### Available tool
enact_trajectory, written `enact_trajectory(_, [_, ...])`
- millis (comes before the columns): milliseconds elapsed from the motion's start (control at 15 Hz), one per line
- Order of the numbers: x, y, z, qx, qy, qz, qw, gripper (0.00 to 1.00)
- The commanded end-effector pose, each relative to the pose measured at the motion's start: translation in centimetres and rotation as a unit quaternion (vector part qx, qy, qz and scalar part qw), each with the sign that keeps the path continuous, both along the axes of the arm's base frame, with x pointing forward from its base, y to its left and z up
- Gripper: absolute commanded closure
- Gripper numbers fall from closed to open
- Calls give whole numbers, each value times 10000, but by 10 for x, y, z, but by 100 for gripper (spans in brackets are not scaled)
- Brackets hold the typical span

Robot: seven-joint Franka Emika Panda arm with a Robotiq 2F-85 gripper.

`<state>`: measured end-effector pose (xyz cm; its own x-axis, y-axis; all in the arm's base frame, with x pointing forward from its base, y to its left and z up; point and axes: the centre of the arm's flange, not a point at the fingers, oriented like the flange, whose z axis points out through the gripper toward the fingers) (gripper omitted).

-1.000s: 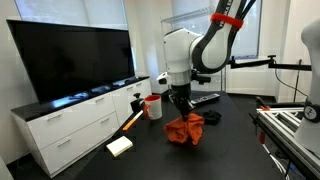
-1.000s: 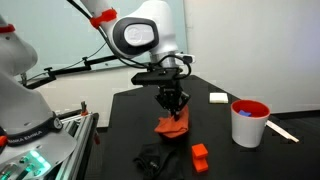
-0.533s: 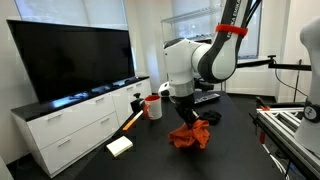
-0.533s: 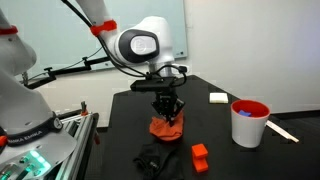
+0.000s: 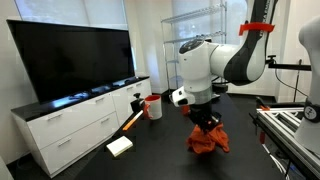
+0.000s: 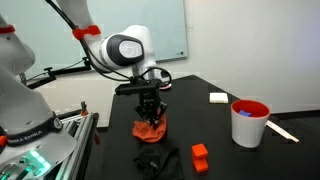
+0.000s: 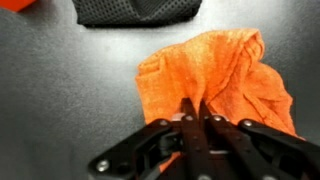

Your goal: Use the orange towel to wipe the surface

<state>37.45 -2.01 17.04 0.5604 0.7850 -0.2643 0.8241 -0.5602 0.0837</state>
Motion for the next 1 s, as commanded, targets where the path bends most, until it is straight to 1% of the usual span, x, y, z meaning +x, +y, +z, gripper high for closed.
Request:
enact_trajectory(0, [-32, 10, 15, -3, 7, 289, 9996, 98])
enact_trajectory(67, [-34, 12, 15, 22, -9, 348, 9994, 98])
enact_trajectory(200, [-28, 14, 15, 48, -35, 352, 9994, 98])
enact_trajectory(400, [-6, 9, 22, 128, -68, 118, 9998, 98])
enact_trajectory(667, [35, -6, 41, 420, -191, -474, 9978, 98])
enact_trajectory(933, [83, -22, 55, 706, -368, -1059, 9912, 98])
